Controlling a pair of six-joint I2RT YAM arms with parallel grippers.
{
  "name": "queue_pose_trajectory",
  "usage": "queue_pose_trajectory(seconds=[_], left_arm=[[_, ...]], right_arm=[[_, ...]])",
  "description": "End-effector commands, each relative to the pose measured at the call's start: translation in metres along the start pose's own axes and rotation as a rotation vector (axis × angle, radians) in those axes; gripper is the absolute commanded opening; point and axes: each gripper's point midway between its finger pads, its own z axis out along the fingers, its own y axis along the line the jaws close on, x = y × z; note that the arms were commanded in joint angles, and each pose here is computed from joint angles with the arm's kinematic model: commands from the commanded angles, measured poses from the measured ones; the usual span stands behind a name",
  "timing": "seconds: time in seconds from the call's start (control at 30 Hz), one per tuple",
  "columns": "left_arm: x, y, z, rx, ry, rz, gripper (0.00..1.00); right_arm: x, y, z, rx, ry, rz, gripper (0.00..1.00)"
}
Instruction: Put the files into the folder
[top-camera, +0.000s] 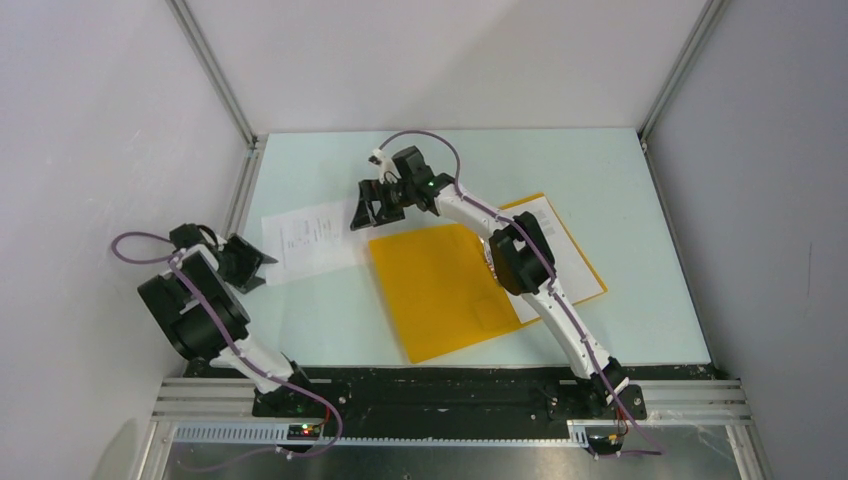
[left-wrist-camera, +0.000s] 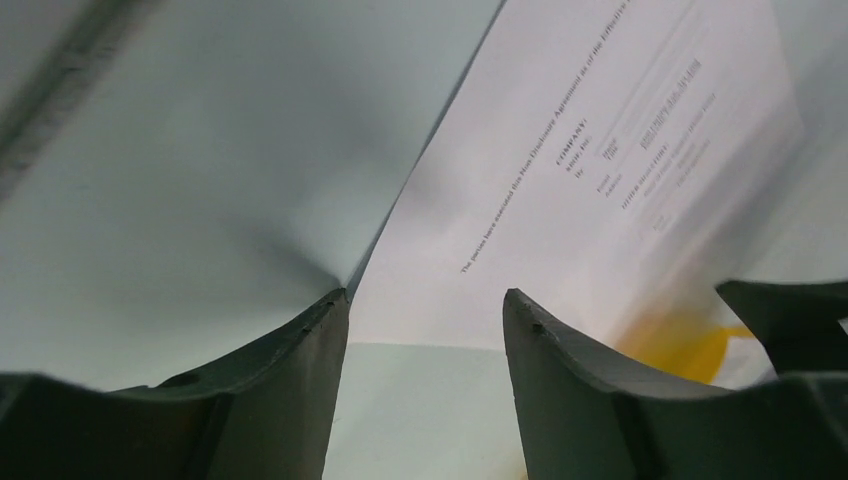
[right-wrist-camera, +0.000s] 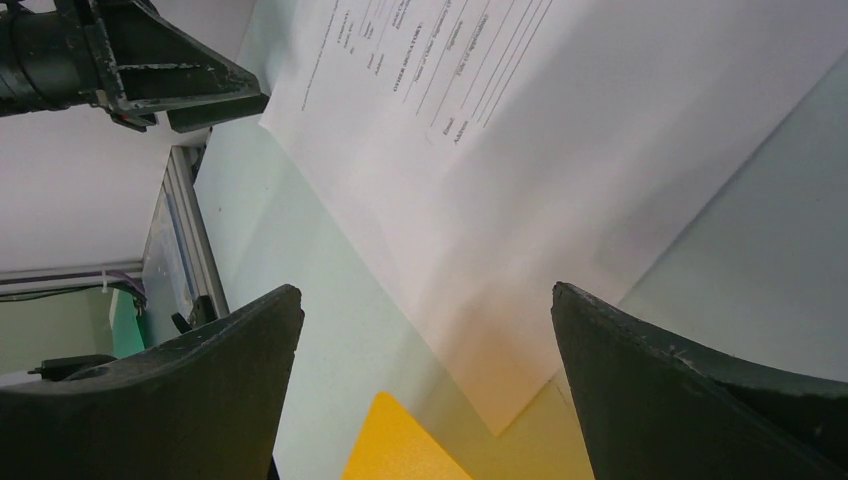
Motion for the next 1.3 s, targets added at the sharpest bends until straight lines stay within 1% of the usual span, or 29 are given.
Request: queue_pose_trajectory(seconds=[0.0,0.13,0.27,0.6,0.67,0.7,0.8,0.87,0.9,1.0,1.1,1.2,1.27], left_arm=[[0.020,-0.023,0.002,0.177,0.090,-0.023,0.63],[0.019,-0.042,-0.003,0.287,0.089,-0.022,0.64],[0.018,-0.059,-0.002,0.356,0.089,0.008,0.65],[0.014,-0.084,0.005,0.420,0.091,0.027,0.68],[0.014,-0.087,0.009,0.404,0.085,0.041,0.68],[0.011,-0.082,0.014,0.359,0.067,0.037,0.68],[0.013,-0.080,0.024,0.296,0.059,0.022,0.69],[0.010,-0.079,0.024,0.269,0.036,0.007,0.70],[0.006,-0.078,0.021,0.250,0.007,0.016,0.70],[-0.002,-0.064,0.009,0.159,-0.050,0.017,0.70],[0.007,-0.043,-0.008,0.068,-0.049,-0.002,0.69],[0.023,-0.024,-0.013,-0.008,-0.022,-0.016,0.69],[0.032,-0.020,-0.009,-0.012,0.007,-0.036,0.70]], right_arm=[[0.004,0.000,0.004,-0.009,0.007,-0.003,0.99],[0.009,-0.004,0.004,0.001,0.017,0.007,0.99],[0.015,-0.007,0.006,0.007,0.031,0.013,0.99],[0.036,-0.020,0.019,0.027,0.069,0.036,0.99],[0.038,-0.021,0.020,0.027,0.074,0.042,0.99],[0.038,-0.021,0.020,0.027,0.074,0.043,0.99],[0.039,-0.021,0.021,0.026,0.076,0.049,0.99],[0.039,-0.020,0.021,0.025,0.077,0.050,0.99],[0.039,-0.020,0.020,0.024,0.077,0.051,1.00],[0.040,-0.021,0.020,0.024,0.079,0.060,0.99],[0.040,-0.021,0.020,0.022,0.079,0.067,0.99],[0.039,-0.023,0.020,0.023,0.077,0.070,0.99],[0.040,-0.023,0.020,0.021,0.078,0.071,0.99]])
